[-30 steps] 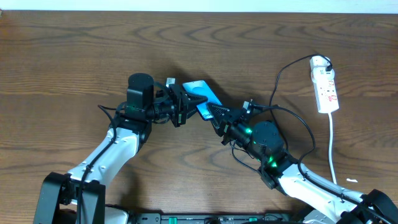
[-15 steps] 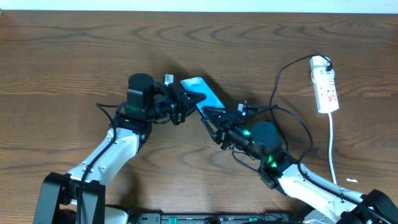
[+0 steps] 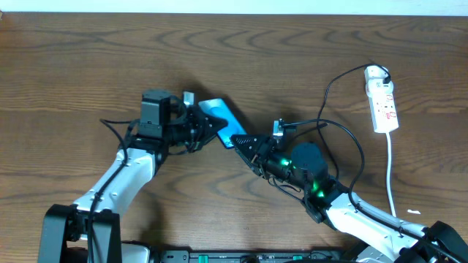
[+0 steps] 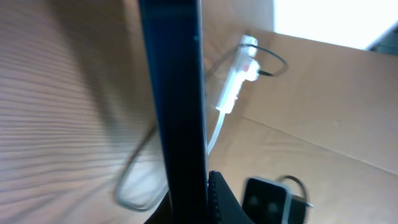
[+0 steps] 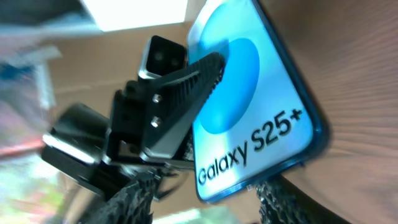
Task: Plug charger to phone and switch on socket
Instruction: 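Release the phone from the right gripper and withdraw it, then grasp the black USB cable plug end with the right gripper, then carry the cable plug with the right gripper toward the phone's bottom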
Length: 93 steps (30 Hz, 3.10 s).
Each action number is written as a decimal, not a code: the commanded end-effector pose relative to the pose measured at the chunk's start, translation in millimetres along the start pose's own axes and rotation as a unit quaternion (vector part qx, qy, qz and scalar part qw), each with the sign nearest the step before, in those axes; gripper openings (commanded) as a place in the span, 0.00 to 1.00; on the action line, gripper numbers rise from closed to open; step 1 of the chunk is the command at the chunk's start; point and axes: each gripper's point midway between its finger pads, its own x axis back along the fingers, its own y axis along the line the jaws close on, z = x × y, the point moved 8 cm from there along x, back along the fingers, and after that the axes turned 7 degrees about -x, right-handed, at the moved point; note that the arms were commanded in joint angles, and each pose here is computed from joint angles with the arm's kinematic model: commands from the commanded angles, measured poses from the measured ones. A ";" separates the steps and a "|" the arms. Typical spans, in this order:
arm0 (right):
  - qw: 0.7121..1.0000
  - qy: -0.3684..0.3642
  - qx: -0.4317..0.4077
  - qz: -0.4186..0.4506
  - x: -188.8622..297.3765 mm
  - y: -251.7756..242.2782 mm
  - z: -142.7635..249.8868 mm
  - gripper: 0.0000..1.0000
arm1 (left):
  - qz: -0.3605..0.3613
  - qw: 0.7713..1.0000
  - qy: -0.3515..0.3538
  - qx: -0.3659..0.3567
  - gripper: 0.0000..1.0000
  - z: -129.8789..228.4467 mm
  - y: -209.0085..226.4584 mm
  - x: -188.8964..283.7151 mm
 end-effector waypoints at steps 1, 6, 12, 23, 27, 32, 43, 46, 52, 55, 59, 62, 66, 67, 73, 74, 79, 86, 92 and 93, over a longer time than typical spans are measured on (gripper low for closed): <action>0.996 -0.031 0.079 0.010 2.1 0.2 -11.7 0.53 | -0.013 0.999 -0.003 -0.045 0.08 -3.3 7.4 8.5; 0.992 -0.052 0.106 0.042 7.9 -9.1 -27.0 0.59 | -0.025 0.999 0.001 -0.031 0.07 -2.1 13.7 11.3; 0.986 -0.090 0.121 0.064 24.3 -9.4 -48.1 0.66 | -0.024 0.999 0.006 -0.028 0.07 -0.9 14.1 11.3; 0.960 -0.208 0.113 0.149 78.7 -4.6 -80.3 0.66 | -0.027 0.999 0.008 -0.022 0.08 0.3 15.5 11.4; 0.939 -0.261 0.091 0.204 101.2 -4.5 -86.9 0.66 | -0.027 0.999 0.009 -0.021 0.07 0.3 15.5 11.4; 0.911 -0.307 0.063 0.268 120.0 -15.1 -95.7 0.66 | -0.027 0.999 0.009 -0.020 0.07 0.4 15.5 11.4; 0.880 -0.330 -0.018 0.341 119.6 -57.3 -127.4 0.48 | -0.027 0.999 0.009 -0.020 0.07 0.3 15.5 11.4; 0.880 -0.319 -0.030 0.350 108.9 -63.4 -136.4 0.45 | -0.027 0.999 0.009 -0.020 0.07 0.3 15.5 11.4; 0.865 -0.335 -0.088 0.362 92.3 -69.9 -156.3 0.41 | -0.028 0.999 0.009 -0.020 0.07 0.4 15.5 11.4; 0.856 -0.343 -0.124 0.366 85.5 -77.9 -163.2 0.40 | -0.027 0.999 0.009 -0.020 0.07 0.4 15.5 11.4; 0.856 -0.339 -0.151 0.360 73.4 -90.1 -171.5 0.38 | -0.027 0.999 0.009 -0.020 0.08 0.4 15.5 11.4; 0.860 -0.330 -0.169 0.350 65.2 -98.4 -174.7 0.38 | -0.027 0.999 0.009 -0.020 0.07 0.4 15.5 11.4; 0.850 -0.333 -0.197 0.357 62.4 -111.1 -175.8 0.37 | -0.024 0.999 0.013 -0.020 0.08 1.2 14.8 11.4; 0.850 -0.330 -0.199 0.358 61.4 -113.1 -175.8 0.36 | -0.022 0.999 0.015 -0.020 0.08 1.5 14.5 11.4; 0.849 -0.319 -0.209 0.366 58.3 -122.3 -174.5 0.28 | -0.020 0.999 0.017 -0.020 0.07 2.0 14.2 11.3; 0.848 -0.319 -0.210 0.368 58.2 -123.8 -174.5 0.26 | -0.020 0.999 0.017 -0.020 0.08 1.9 14.2 11.4; 0.845 -0.318 -0.212 0.373 58.7 -126.4 -173.8 0.01 | -0.020 0.999 0.017 -0.020 0.07 1.9 14.2 11.4; 0.888 -0.268 -0.125 0.352 47.3 -114.5 -178.7 0.01 | -0.010 0.999 0.028 -0.019 0.07 4.0 12.4 11.4; 0.942 -0.168 -0.020 0.289 35.3 -79.3 -169.4 0.01 | 0.012 0.999 0.045 -0.027 0.07 6.1 7.4 11.8; 0.949 -0.151 0.009 0.277 35.2 -70.1 -166.4 0.01 | 0.024 0.998 0.049 -0.035 0.08 5.7 4.1 12.2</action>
